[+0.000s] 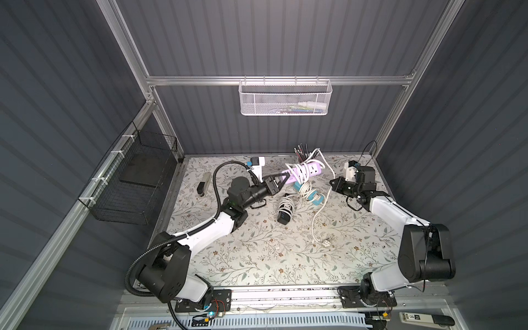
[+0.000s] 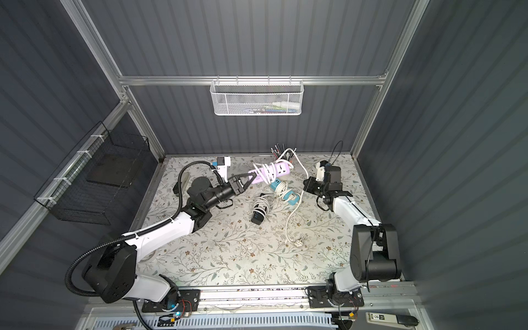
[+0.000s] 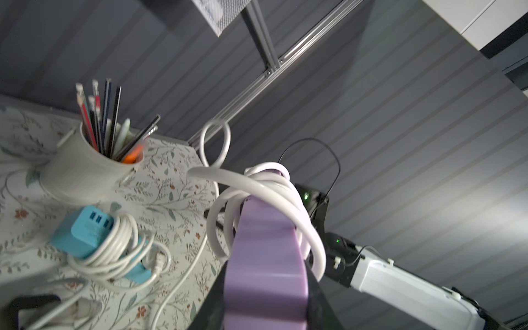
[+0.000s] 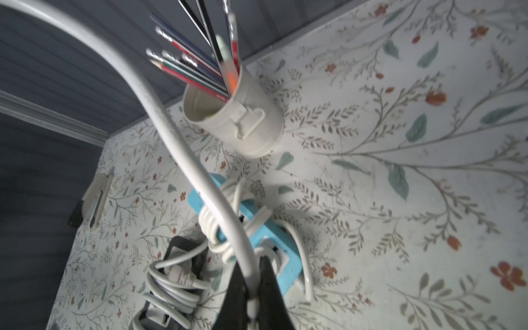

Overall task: Unwrap the cord wrapped around the power strip
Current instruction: Unwrap the power cord from the power strip.

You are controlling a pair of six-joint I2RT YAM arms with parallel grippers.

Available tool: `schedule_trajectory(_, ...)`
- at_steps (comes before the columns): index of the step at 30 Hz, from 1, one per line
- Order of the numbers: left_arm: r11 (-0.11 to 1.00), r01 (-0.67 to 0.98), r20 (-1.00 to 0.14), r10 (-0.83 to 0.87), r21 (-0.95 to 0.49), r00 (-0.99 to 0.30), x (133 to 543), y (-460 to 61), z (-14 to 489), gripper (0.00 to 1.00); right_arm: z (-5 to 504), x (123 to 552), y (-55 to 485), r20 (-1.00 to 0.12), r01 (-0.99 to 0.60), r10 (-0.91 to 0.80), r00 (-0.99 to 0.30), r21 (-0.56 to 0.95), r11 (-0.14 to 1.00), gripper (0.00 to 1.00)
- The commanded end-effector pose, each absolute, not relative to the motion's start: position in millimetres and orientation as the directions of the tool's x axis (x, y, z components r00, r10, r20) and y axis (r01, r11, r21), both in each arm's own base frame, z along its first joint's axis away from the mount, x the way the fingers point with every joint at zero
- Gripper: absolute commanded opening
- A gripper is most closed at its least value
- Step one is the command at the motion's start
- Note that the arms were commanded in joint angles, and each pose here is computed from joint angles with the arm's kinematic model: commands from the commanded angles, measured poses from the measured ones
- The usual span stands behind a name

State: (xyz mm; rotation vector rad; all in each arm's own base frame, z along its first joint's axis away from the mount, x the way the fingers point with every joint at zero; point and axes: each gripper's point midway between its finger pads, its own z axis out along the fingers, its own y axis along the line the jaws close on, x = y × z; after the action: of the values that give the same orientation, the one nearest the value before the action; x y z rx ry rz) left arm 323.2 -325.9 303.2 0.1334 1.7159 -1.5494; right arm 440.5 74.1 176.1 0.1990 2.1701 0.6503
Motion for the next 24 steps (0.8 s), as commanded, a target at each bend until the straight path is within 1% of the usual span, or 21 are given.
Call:
schedule_trajectory(1, 0.192, 0.595, -0.608, -0.45, -0.781, -0.654, 307, -317, 318, 0.0, 225, 454, 65, -0.749, -0.123, 0.372, -0.548, 0.512, 0.85, 0.0)
schedule_trajectory(6, 0.272, 0.554, -0.614, -0.436, -0.787, -0.658, 306, -309, 286, 0.0, 273, 443, 47, -0.791, -0.135, 0.382, -0.478, 0.496, 0.858, 0.0)
schedule_trajectory(9, 0.333, 0.536, -0.631, -0.45, -0.776, -0.633, 313, -302, 275, 0.0, 293, 427, 27, -0.804, -0.107, 0.401, -0.439, 0.49, 0.865, 0.0)
schedule_trajectory(12, 0.381, 0.541, -0.661, -0.45, -0.75, -0.6, 320, -299, 272, 0.0, 302, 408, 0, -0.797, -0.036, 0.441, -0.413, 0.498, 0.866, 0.0)
schedule_trajectory(17, 0.458, 0.551, -0.717, -0.46, -0.697, -0.524, 333, -291, 281, 0.0, 283, 379, -42, -0.753, 0.125, 0.521, -0.403, 0.518, 0.846, 0.0)
schedule_trajectory(20, 0.503, 0.55, -0.745, -0.472, -0.667, -0.471, 342, -282, 290, 0.0, 258, 363, -64, -0.712, 0.225, 0.578, -0.398, 0.535, 0.814, 0.0)
schedule_trajectory(24, 0.555, 0.553, -0.782, -0.482, -0.622, -0.395, 348, -269, 308, 0.0, 224, 354, -80, -0.656, 0.314, 0.636, -0.406, 0.553, 0.772, 0.0)
